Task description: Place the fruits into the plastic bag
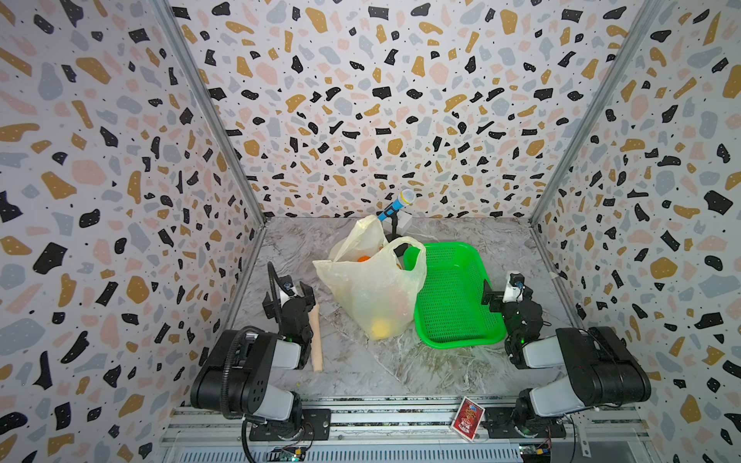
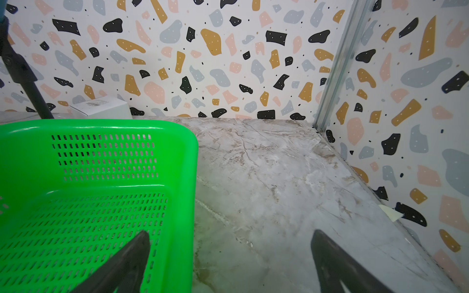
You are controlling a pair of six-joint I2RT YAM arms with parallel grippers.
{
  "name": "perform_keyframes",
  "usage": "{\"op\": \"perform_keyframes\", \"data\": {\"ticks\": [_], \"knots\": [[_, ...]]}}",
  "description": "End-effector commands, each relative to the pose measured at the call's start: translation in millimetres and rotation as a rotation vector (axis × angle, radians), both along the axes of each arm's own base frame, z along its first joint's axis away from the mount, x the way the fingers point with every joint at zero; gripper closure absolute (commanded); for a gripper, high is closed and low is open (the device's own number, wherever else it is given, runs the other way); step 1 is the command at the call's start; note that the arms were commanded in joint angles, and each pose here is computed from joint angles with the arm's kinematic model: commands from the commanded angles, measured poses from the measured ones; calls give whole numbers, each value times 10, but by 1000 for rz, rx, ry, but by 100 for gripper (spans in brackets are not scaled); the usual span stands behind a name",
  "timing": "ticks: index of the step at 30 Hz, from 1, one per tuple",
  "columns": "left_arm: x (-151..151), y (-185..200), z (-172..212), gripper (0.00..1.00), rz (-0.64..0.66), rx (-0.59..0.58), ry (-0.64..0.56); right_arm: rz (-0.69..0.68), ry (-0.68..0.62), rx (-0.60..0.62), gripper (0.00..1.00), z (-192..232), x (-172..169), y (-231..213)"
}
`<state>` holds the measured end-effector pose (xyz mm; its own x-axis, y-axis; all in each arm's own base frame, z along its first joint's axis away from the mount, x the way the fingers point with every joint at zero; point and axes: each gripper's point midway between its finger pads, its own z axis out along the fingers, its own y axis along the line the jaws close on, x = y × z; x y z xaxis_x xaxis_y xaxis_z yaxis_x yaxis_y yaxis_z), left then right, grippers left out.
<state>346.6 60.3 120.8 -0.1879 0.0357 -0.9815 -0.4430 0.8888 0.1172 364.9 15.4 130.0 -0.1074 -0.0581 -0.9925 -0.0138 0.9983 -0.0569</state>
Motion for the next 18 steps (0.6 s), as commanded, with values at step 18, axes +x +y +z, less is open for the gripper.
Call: {"op": "perform_keyframes", "data": {"ticks": [18], "knots": [[9, 4, 141, 1, 8, 2, -60, 7, 37, -19, 1, -70, 33, 16]]}}
